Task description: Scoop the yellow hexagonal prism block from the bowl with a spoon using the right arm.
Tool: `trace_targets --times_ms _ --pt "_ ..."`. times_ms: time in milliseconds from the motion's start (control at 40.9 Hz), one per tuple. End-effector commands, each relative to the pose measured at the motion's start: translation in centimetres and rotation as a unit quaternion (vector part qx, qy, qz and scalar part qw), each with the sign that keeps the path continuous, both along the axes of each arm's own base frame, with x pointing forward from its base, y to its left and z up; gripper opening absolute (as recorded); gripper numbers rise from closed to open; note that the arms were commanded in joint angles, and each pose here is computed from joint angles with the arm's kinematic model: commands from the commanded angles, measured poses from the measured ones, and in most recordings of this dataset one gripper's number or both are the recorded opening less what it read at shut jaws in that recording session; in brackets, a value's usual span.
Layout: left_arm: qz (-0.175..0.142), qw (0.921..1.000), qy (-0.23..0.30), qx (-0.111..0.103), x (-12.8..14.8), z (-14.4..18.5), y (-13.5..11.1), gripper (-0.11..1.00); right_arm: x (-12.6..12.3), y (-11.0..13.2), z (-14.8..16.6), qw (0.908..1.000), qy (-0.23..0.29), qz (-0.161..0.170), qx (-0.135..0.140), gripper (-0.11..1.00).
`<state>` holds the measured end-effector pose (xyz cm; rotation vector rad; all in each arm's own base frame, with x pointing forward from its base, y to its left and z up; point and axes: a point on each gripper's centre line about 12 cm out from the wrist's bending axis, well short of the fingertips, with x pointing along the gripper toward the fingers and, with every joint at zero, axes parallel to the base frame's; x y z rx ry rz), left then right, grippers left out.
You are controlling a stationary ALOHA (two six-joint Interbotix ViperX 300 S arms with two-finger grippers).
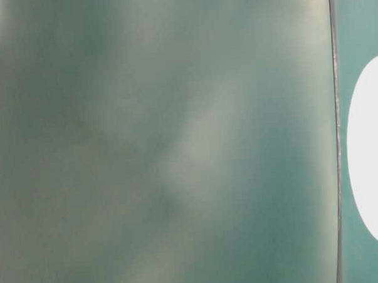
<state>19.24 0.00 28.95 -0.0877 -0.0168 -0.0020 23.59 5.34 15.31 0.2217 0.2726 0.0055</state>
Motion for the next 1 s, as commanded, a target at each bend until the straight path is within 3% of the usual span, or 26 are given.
trace_targets --times_ms 0,220,587,759,979 --pt "0.001 0.9998 -0.018 0.0 0.2 1.3 0.0 -0.01 0.9 -0.1 2.4 0.9999 -0.016 0.004 0.002 0.23" --pt "0.0 0.9997 -0.024 0.0 0.1 1.4 0.0 -0.01 2.9 -1.4 6.6 0.9996 0.023 0.014 -0.004 0.23" --pt "-0.003 0.9996 -0.027 0.0 0.1 1.5 -0.1 -0.01 6.1 -4.9 8.7 0.9936 0.11 -0.012 0.025 0.23" --pt "-0.007 0.9996 -0.028 0.0 0.1 1.5 -0.2 -0.01 7.9 -6.5 8.4 0.9867 0.156 -0.024 0.041 0.23" --pt "-0.006 0.9996 -0.029 0.0 0.1 1.6 -0.2 -0.01 10.2 -7.4 8.2 0.9732 0.221 -0.009 0.062 0.23"
